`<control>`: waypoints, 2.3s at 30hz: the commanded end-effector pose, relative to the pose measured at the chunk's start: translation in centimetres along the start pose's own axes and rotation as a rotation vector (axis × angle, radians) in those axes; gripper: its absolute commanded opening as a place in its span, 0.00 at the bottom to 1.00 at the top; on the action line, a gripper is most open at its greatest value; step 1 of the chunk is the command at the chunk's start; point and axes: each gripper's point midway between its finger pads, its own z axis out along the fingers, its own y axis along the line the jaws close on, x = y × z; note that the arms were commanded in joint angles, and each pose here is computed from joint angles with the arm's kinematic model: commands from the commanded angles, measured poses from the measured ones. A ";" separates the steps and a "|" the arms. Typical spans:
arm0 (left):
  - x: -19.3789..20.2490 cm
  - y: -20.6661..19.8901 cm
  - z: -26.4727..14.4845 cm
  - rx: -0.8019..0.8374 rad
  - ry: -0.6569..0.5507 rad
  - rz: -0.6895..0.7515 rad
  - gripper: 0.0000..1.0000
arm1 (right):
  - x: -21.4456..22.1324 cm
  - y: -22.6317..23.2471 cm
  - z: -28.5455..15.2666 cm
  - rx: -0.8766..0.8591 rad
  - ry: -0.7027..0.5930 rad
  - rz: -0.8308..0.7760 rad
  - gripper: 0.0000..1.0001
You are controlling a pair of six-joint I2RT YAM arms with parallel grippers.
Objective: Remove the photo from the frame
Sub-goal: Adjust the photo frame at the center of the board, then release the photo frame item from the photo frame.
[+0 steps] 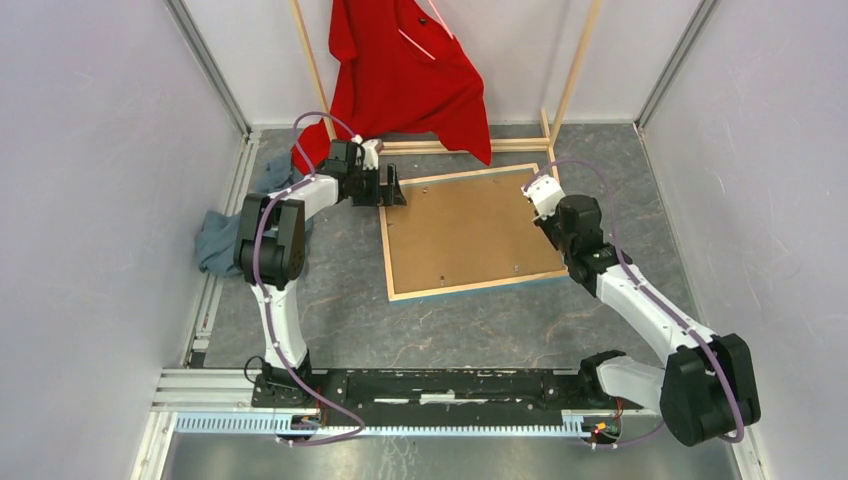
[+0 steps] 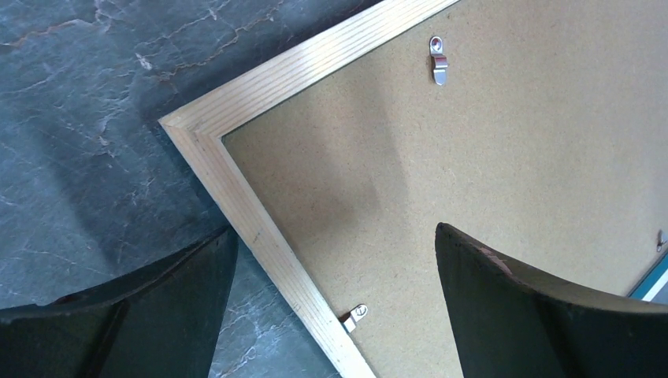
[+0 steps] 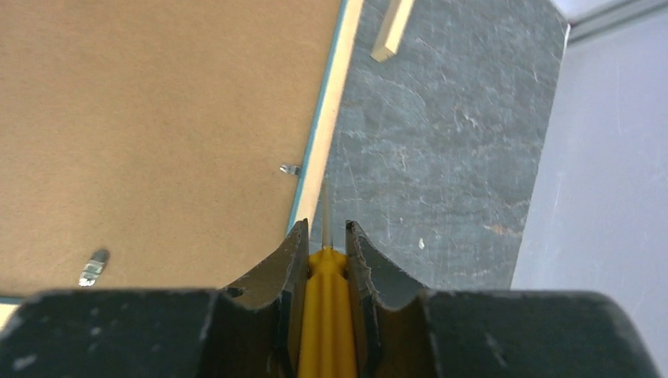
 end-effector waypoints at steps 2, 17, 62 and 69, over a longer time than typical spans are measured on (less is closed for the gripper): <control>-1.2 -1.6 -0.8 0.023 -0.013 0.002 1.00 | 0.5 -3.5 0.4 0.163 0.032 0.105 0.00; 1.3 -2.5 -6.4 -0.012 0.023 0.107 1.00 | 3.2 -0.5 2.0 -0.066 0.114 0.191 0.00; -2.9 -3.8 -8.9 0.014 -0.167 0.293 1.00 | -5.3 0.8 1.7 -0.126 -0.149 0.068 0.00; 2.2 -15.2 -8.8 0.179 -0.077 0.830 1.00 | -3.6 1.4 2.1 -0.192 -0.135 0.124 0.00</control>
